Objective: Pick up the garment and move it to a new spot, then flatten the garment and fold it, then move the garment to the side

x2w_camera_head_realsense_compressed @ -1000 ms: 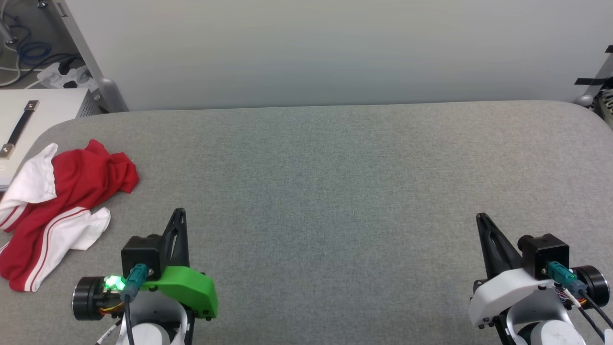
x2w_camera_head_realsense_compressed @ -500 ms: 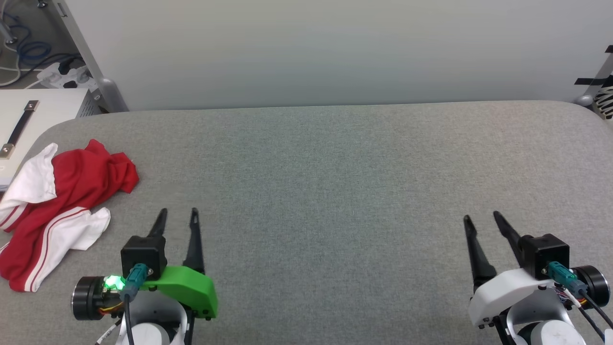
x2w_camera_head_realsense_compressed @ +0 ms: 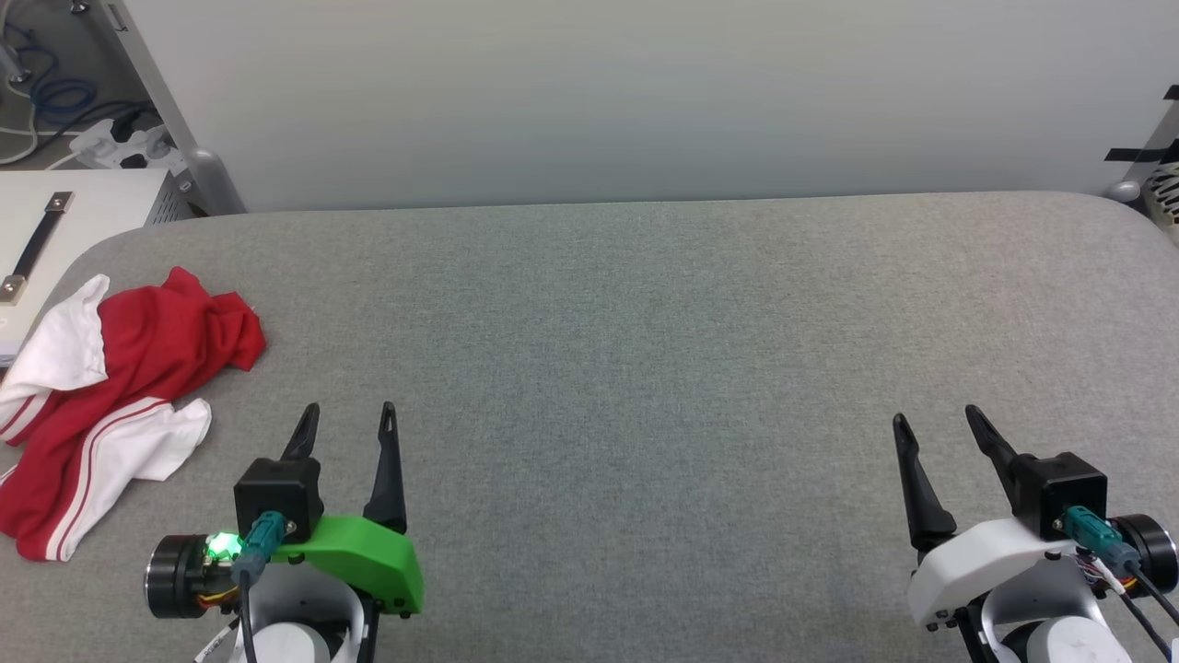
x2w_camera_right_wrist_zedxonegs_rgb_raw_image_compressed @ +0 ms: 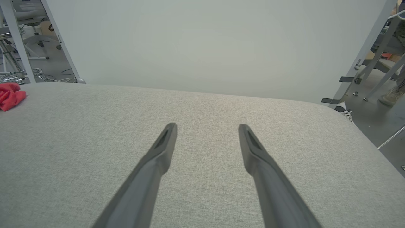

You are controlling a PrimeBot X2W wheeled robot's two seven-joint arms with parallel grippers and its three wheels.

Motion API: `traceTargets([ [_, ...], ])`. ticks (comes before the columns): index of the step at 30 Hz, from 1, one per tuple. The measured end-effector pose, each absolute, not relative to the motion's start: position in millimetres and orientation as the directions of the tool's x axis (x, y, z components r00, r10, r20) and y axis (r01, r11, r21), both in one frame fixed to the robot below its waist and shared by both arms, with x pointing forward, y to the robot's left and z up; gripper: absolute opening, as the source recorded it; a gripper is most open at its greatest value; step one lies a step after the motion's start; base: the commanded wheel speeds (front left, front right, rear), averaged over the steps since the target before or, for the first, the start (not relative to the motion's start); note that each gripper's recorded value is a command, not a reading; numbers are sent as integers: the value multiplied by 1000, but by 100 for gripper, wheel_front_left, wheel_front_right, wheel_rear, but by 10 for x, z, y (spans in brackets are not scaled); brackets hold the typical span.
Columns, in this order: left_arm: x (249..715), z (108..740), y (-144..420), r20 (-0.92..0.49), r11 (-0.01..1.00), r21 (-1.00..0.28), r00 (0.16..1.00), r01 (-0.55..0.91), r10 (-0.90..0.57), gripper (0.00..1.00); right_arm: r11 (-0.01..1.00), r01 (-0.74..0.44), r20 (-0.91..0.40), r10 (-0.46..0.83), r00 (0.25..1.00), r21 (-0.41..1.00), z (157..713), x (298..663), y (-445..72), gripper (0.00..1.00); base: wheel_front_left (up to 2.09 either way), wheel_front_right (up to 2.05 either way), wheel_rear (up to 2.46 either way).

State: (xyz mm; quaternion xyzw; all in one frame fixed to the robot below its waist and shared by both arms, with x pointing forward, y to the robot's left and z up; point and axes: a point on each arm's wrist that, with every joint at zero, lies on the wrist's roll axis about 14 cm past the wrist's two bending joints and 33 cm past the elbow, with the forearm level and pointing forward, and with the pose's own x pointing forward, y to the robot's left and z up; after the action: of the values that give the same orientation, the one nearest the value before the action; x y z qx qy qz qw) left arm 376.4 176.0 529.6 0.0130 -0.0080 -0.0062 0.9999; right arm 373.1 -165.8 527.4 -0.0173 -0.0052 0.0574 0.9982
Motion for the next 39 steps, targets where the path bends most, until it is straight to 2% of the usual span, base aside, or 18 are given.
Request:
traceTargets([
  [39, 3757, 5298, 1712, 64, 998, -51, 998, 27, -24, 100, 991, -131, 141, 123, 982, 43, 5532, 3748, -1615, 100, 0, 0, 0],
])
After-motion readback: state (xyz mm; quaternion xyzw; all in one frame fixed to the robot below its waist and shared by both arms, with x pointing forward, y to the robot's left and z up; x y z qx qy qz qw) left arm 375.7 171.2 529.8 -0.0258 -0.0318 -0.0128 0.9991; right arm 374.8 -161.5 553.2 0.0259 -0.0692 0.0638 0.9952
